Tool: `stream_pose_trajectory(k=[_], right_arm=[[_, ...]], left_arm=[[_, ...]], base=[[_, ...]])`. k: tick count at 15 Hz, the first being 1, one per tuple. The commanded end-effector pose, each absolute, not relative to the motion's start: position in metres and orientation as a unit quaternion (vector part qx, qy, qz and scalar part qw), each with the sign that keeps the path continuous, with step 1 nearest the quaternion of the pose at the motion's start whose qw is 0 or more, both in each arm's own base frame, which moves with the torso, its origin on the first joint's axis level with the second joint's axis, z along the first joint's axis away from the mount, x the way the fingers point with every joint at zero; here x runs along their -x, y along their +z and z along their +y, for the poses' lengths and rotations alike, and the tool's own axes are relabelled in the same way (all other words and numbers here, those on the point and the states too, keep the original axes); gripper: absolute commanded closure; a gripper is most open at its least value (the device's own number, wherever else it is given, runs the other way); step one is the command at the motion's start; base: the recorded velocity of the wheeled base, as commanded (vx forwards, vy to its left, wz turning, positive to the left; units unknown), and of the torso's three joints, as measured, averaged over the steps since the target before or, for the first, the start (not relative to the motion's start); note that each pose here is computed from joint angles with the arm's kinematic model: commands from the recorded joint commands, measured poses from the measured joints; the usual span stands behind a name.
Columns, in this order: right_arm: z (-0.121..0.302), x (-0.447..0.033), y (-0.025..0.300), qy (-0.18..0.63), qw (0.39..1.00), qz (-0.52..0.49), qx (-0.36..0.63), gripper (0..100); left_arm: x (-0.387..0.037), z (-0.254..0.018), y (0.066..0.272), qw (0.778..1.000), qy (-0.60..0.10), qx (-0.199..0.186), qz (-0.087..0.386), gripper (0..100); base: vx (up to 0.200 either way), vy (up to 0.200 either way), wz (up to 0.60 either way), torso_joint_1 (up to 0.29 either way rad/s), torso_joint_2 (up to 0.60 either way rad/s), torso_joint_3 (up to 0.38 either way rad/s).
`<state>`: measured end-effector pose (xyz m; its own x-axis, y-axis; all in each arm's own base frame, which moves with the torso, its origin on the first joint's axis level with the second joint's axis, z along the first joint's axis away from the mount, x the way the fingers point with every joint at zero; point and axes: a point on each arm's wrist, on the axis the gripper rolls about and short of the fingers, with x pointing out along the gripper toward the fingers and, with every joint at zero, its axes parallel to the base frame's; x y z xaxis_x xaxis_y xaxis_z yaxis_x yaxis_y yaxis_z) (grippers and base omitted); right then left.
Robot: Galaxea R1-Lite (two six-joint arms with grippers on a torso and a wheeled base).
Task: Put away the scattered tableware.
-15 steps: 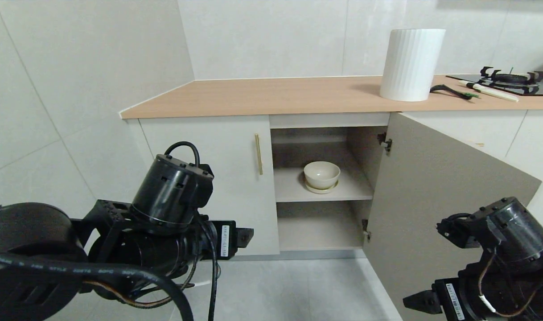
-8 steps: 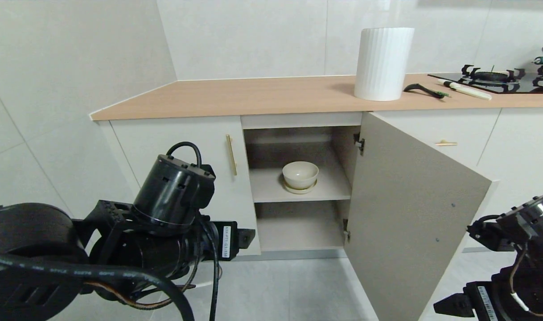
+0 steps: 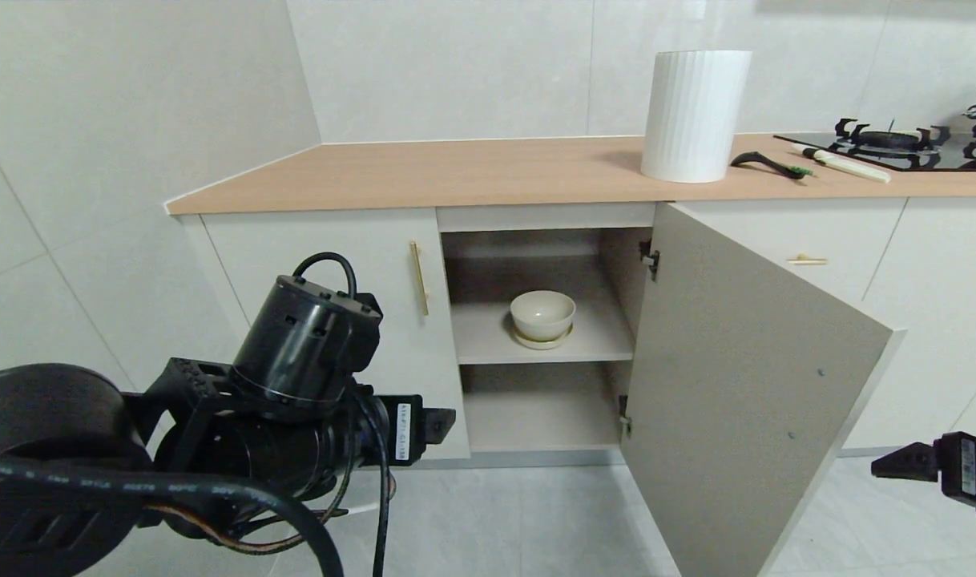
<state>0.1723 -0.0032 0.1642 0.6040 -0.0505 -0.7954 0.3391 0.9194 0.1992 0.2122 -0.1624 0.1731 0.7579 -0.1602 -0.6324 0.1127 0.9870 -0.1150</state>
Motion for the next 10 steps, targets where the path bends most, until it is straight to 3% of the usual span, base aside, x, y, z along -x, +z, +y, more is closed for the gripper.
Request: stream_pose_trajectory(k=[1, 5, 10], right_arm=[[-0.020, -0.178, 0.169, -0.146, 0.888, 0.391, -0.191, 0], [-0.041, -0.212, 0.165, -0.174, 0.905, 0.328, -0.206, 0], [-0.034, -0.247, 0.163, -0.142, 0.913, 0.326, -0.201, 0]], left_arm=[[-0.212, -0.162, 0.174, 0.937, -0.073, 0.036, 0.338, 0], [-0.211, -0.161, 0.177, 0.939, -0.075, 0.040, 0.334, 0], [-0.212, -0.161, 0.178, 0.940, -0.074, 0.041, 0.332, 0]], base=[[0.000, 0.000, 0.00, 0.000, 0.00, 0.000], [0.000, 0.000, 0.00, 0.000, 0.00, 0.000], [0.000, 0.000, 0.00, 0.000, 0.00, 0.000]])
